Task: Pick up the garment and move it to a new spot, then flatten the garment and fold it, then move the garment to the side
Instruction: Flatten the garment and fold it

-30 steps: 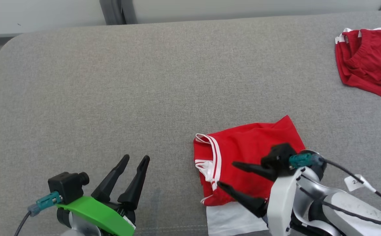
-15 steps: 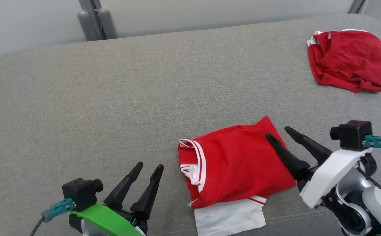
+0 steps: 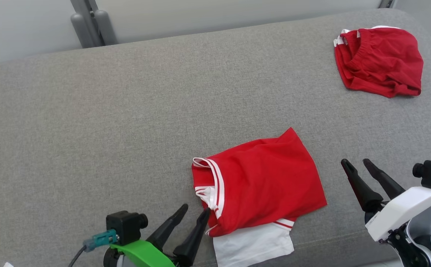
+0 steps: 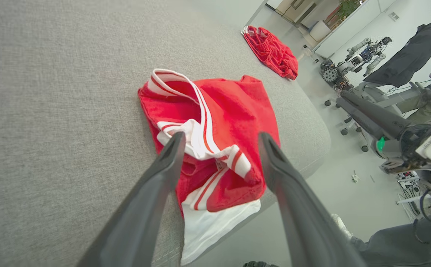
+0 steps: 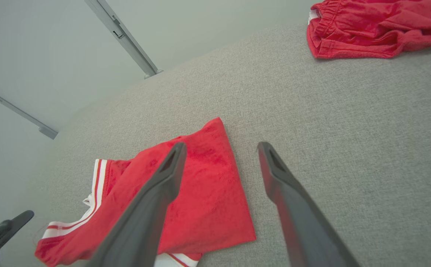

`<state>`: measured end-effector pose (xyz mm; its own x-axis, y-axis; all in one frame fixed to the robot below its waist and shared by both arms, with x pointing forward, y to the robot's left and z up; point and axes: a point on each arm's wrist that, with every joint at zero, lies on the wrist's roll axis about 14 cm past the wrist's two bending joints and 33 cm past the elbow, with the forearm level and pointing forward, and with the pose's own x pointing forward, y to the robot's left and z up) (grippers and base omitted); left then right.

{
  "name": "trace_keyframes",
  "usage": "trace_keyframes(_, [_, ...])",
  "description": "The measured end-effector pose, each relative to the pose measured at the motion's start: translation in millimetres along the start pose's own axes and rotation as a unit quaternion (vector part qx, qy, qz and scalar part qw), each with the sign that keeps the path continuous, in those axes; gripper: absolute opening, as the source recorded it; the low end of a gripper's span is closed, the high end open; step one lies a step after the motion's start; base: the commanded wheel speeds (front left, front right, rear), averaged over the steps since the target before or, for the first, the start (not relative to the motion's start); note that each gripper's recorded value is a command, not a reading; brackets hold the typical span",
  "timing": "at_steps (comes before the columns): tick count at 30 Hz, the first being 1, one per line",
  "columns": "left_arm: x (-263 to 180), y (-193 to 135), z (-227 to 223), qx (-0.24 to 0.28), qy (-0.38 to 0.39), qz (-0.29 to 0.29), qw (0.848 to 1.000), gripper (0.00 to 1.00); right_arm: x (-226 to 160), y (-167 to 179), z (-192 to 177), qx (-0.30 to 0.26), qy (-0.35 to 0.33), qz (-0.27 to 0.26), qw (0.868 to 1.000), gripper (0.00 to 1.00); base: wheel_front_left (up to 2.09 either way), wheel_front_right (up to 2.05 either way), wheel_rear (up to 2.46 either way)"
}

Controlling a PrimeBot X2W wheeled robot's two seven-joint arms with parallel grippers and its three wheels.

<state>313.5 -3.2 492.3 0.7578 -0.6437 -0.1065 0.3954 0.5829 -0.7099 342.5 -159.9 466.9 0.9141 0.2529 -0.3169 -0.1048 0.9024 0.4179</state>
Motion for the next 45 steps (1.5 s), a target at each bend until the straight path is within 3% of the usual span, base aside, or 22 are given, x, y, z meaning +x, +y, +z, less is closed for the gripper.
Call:
trace_keyframes(13, [-12.6,18.4,-64.1,-0.051,0.104,0.046,0.992,1.00,-1.6,-11.8,-13.7,0.016,0.008,-0.021,1.000,1.00,0.00,0.00,0.00])
trace_keyframes(26, [7.5,-24.4,-40.6,-0.074,0.057,-0.022,0.995,1.00,4.1,-1.8,-22.0,0.006,0.022,-0.003,1.000,1.00,0.00,0.00,0.00])
trace_keyframes(35, [8.2,-21.6,-45.7,-0.065,0.071,-0.023,0.995,1.00,1.2,3.3,-29.0,-0.002,0.033,0.004,0.999,1.00,0.00,0.00,0.00])
trace_keyframes(45, [11.3,-21.8,-44.5,-0.058,0.072,-0.026,0.995,1.00,-21.1,37.5,-108.7,-0.001,0.175,0.062,0.983,1.00,0.00,0.00,0.00])
